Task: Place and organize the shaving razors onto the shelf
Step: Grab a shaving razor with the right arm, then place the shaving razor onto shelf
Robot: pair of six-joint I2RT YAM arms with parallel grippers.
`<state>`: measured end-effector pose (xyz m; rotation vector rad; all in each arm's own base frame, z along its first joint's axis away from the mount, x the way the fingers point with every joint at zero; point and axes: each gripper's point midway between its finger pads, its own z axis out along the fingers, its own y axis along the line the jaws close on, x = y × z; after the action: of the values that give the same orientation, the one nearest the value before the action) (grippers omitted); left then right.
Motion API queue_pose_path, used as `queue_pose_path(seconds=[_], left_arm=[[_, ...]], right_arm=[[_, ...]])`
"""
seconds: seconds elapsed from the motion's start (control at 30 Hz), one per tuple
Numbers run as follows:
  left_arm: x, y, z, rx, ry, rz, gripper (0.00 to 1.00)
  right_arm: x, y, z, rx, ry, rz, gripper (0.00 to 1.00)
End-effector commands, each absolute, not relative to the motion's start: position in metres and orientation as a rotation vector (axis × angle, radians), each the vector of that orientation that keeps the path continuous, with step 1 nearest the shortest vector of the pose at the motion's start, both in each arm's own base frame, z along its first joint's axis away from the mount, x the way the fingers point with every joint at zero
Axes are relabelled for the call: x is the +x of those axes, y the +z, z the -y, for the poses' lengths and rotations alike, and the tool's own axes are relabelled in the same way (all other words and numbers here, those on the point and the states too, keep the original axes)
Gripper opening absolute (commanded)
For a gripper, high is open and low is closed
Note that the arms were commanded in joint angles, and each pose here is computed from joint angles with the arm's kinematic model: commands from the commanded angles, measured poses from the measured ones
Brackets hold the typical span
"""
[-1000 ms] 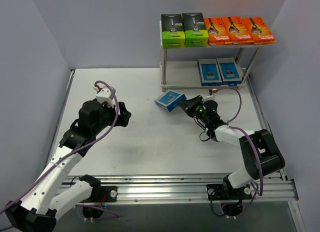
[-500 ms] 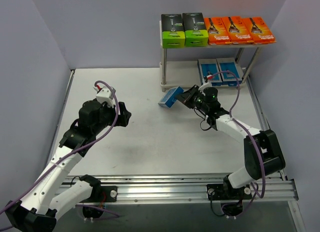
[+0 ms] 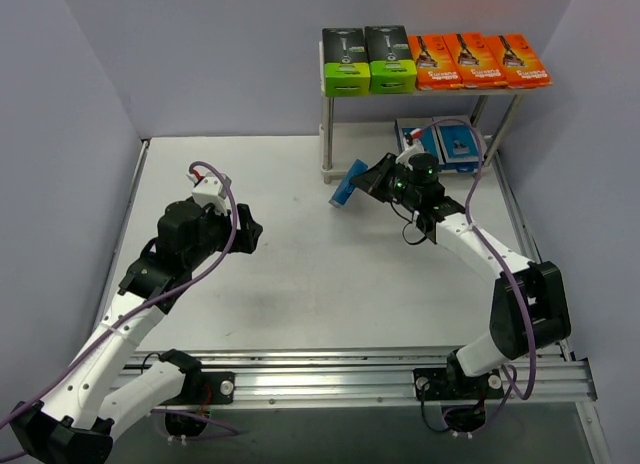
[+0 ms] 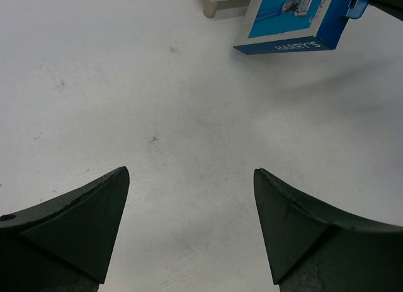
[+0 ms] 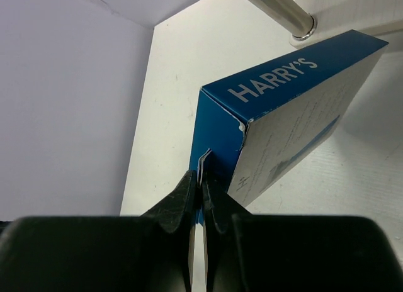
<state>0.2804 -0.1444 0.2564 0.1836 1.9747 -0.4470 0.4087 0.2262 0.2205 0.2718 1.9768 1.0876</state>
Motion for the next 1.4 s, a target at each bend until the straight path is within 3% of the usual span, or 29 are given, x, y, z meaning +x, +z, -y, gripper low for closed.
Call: queue_pose_path(seconds=[0.0, 0.57, 1.37], left_arm=[[0.281, 0.281, 0.148, 0.178, -0.483, -1.904, 0.89], [0.281, 0.281, 0.148, 0.18, -0.484, -1.903, 0.89], [0.284, 0.277, 0.149, 0.181, -0.481, -1.918, 0.89]], right_arm=[[0.415, 0.264, -0.229, 0.16, 1.108, -1.882, 0.0], [0.436, 0.272, -0.225, 0.055, 1.028, -1.869, 0.0], [0.463, 0.269, -0.188, 0.144, 1.104, -1.791, 0.0]])
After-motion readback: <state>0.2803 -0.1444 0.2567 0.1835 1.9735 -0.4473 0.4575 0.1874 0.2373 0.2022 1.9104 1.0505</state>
